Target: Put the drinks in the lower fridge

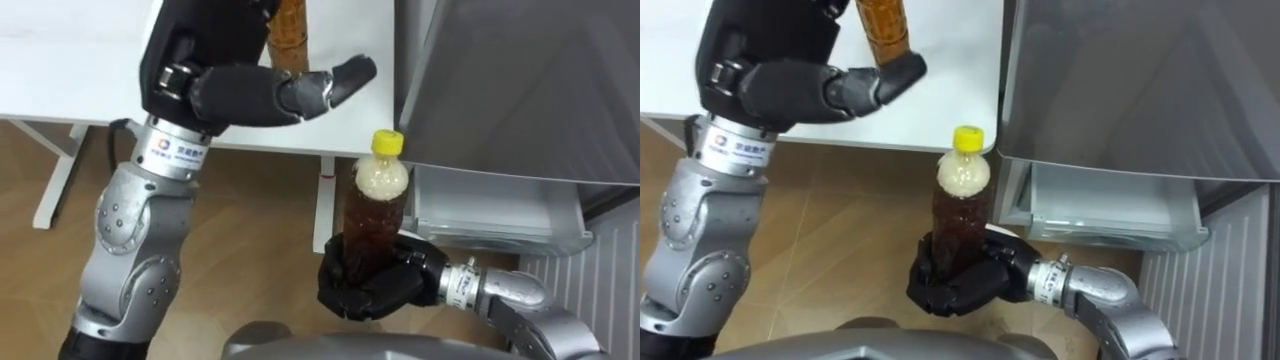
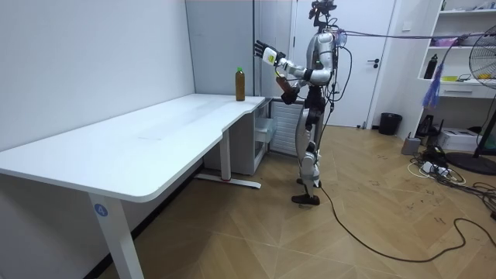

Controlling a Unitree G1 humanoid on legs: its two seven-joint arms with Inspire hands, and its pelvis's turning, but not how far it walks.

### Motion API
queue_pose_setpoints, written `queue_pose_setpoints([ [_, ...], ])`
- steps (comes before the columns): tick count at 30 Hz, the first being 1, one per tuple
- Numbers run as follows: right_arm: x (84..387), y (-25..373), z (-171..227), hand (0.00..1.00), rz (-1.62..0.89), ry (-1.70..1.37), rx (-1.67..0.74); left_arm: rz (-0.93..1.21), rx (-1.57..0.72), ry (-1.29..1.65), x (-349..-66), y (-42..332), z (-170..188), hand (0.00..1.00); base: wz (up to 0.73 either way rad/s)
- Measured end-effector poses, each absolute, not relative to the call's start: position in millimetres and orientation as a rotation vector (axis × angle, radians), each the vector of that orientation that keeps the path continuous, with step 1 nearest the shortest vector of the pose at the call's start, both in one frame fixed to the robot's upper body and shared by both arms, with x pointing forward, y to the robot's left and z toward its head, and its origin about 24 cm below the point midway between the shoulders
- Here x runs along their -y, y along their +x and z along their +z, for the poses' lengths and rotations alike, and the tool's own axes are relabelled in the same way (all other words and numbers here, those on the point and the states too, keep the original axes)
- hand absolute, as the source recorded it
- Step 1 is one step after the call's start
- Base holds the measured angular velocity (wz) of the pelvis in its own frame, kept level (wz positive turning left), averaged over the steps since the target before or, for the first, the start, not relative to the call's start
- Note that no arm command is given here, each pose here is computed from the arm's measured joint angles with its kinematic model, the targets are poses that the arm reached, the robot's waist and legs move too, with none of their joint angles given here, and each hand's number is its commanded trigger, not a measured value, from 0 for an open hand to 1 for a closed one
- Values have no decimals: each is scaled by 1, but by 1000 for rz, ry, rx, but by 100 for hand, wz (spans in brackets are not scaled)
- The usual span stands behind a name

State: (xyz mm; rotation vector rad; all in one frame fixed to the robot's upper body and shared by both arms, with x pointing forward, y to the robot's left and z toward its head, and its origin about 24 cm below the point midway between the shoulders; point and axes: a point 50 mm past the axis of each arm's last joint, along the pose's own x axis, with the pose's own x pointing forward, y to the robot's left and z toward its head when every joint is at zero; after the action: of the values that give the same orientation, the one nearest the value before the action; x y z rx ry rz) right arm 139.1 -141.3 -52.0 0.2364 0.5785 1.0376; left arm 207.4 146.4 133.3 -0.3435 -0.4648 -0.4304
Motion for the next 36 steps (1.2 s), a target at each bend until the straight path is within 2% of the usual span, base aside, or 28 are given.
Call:
queue_pose_setpoints([
  [6,148,127,-58,100,1009,200,-615,-252,493,-326,-170,211,139,0,-3],
  [16,168,115,-62,100,956,160,-661,188,664,-272,-237,199,160,0,3],
  [21,169,114,-63,100,947,162,-666,361,633,-277,-260,190,149,0,6],
  [24,170,114,-63,100,939,163,-672,474,483,-327,-277,191,115,0,1],
  [28,168,116,-65,100,903,183,-690,659,160,-432,-297,182,44,0,0],
  [33,164,120,-66,100,872,196,-695,810,-196,-460,-301,154,-30,0,-2],
  [36,161,123,-66,100,873,190,-696,855,-433,-426,-293,130,-72,0,1],
])
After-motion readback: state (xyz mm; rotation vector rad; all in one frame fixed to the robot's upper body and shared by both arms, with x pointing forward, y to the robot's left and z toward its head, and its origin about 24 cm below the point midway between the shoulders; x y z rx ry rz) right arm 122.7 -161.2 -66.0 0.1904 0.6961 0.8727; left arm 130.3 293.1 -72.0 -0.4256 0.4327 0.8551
